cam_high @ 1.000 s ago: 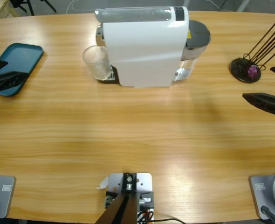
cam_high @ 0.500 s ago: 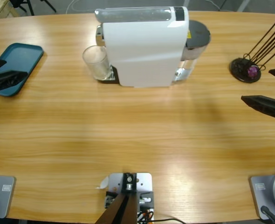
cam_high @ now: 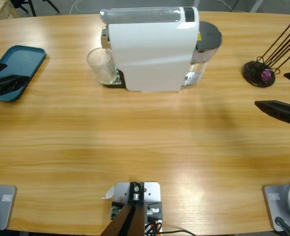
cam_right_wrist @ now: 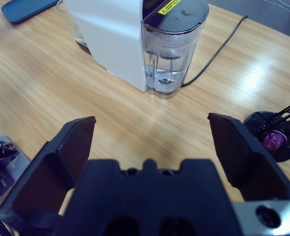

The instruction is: Pour coffee

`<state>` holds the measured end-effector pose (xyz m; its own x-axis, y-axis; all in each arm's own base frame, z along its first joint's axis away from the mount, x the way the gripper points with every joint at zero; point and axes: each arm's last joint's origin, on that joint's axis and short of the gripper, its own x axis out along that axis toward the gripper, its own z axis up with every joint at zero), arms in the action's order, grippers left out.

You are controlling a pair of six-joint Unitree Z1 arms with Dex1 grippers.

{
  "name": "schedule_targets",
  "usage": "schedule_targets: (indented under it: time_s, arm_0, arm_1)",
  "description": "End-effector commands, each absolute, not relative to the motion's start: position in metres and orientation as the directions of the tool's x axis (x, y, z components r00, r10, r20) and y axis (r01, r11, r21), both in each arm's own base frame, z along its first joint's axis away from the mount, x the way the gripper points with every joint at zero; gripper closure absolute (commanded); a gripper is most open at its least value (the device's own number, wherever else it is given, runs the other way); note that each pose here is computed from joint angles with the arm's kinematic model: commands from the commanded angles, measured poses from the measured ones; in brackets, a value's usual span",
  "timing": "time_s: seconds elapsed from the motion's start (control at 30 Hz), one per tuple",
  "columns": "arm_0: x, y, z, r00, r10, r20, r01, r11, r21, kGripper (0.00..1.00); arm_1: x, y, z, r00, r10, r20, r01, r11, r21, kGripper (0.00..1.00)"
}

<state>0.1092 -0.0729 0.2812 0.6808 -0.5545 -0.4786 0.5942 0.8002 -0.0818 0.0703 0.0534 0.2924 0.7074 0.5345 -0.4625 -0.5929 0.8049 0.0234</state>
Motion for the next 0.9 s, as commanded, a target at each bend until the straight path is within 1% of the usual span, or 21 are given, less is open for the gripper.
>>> schedule_targets:
  time_s: [0.03,0.9]
  arm_0:
    - [0.1043,-0.0712,0.271,0.66,-0.564,-0.496,0.61,0.788,-0.084,0.073]
    - [0.1068,-0.0728,0.2696,0.657,-0.562,-0.502,0.61,0.788,-0.084,0.073]
  arm_1:
    - [0.068,0.0499,0.2846,0.715,0.521,-0.467,-0.582,0.813,0.015,0.0]
    - [0.069,0.0506,0.2837,0.712,0.519,-0.473,-0.583,0.812,0.014,0.0]
